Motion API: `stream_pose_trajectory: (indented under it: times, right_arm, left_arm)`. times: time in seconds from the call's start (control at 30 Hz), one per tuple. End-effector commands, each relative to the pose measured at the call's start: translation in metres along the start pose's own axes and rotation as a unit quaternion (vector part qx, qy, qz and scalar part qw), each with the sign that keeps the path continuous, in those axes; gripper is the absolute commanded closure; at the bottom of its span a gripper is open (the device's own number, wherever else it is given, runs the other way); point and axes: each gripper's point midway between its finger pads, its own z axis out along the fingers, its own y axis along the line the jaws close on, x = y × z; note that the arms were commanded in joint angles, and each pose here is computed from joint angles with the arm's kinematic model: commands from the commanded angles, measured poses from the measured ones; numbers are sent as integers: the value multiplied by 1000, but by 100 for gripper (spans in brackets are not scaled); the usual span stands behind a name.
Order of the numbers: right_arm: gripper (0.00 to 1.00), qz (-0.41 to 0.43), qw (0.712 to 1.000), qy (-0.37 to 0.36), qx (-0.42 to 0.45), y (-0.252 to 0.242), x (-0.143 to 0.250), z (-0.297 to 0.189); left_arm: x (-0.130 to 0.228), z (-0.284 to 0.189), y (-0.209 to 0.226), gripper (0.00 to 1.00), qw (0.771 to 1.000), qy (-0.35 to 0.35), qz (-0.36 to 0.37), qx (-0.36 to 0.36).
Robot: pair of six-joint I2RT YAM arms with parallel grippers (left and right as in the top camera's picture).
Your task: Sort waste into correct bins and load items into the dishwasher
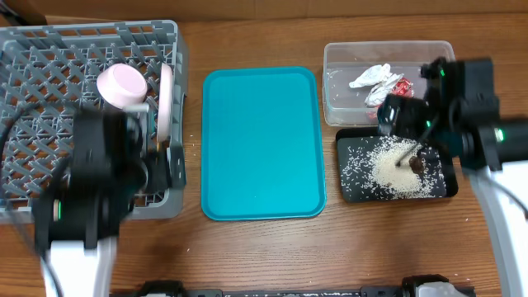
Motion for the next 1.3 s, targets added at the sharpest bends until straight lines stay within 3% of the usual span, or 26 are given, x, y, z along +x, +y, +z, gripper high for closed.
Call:
stream_pose_trajectory:
  times: [0.0,0.17,0.3,1.07,1.17,1.27]
  right_arm:
    - [0,-29,998,-56,-5,-3,14,-30]
    - [0,-33,995,-97,13,-17,36,-58]
    - [0,-32,995,-91,17,-21,53,-72]
    - [0,-32,997,-59,26,-25,65,-64]
    - [0,-33,996,-86,21,-24,61,-73]
    - [0,-48,979,-199,-3,-18,45,-91]
  left_arm:
    - [24,-15,3,0,999,-52,-15,1]
    - [51,-35,6,0,994,-108,-15,5]
    - [44,-50,0,0,986,-158,-38,29]
    - [71,-43,2,0,994,-102,-39,21]
    - [71,-43,2,0,994,-102,-39,21]
    - [71,-43,2,0,994,-102,-39,21]
